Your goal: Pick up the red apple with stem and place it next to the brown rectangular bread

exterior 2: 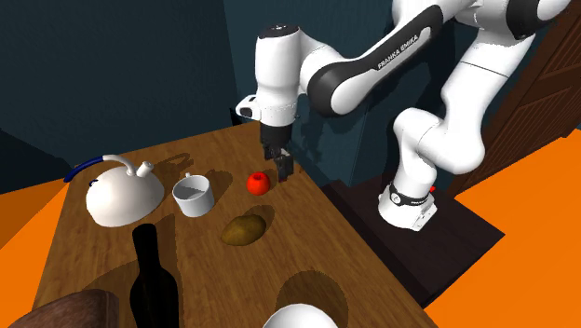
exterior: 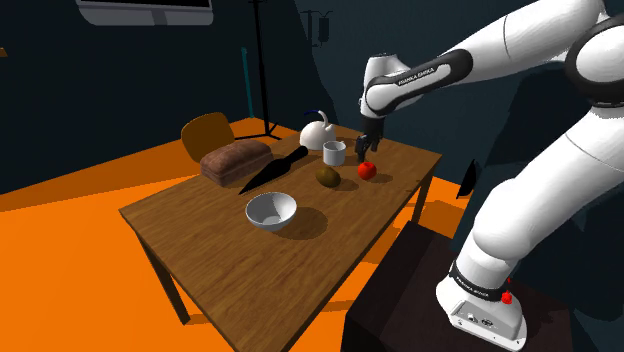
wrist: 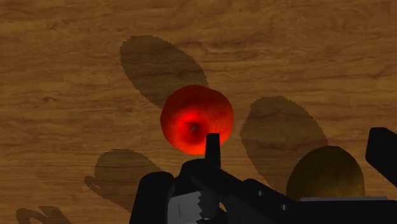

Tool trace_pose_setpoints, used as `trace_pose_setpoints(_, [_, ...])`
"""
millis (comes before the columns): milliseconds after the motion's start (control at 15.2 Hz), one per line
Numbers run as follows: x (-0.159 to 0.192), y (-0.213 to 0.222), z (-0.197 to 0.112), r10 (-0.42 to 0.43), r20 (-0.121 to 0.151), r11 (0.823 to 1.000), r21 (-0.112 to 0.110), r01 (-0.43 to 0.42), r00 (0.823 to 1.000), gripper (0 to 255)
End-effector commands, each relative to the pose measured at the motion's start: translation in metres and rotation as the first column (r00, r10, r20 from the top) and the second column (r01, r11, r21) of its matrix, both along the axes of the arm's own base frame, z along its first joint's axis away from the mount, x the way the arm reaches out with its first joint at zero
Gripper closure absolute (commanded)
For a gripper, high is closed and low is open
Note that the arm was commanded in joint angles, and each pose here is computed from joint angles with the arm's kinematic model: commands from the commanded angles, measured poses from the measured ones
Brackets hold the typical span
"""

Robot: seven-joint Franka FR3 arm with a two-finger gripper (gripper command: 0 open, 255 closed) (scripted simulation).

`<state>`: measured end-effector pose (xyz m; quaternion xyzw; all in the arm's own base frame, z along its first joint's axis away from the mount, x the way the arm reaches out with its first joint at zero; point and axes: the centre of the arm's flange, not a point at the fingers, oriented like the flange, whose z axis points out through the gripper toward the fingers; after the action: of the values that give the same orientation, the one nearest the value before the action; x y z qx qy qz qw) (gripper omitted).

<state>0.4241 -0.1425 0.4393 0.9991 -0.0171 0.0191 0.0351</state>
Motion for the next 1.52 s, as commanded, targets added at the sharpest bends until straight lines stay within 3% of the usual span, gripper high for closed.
trace_pose_setpoints(0, [0.013, -0.016, -0.016, -0.007, 0.002, 1.000, -0.016, 0.007, 1.000, 0])
trace_pose_setpoints(396, [0.049, -0.061, -0.058, -0.027, 0.004, 0.998, -0.057, 0.027, 1.000, 0])
trace_pose_setpoints(924, [0.050, -0.066, -0.098, -0.027, 0.004, 0.998, -0.057, 0.027, 1.000, 0])
trace_pose_setpoints(1386, [0.050, -0.066, -0.098, -0.027, 0.004, 0.998, -0.057, 0.027, 1.000, 0])
trace_pose_setpoints(1452, [0.050, -0.066, -0.098, -0.027, 0.004, 0.998, -0.057, 0.027, 1.000, 255])
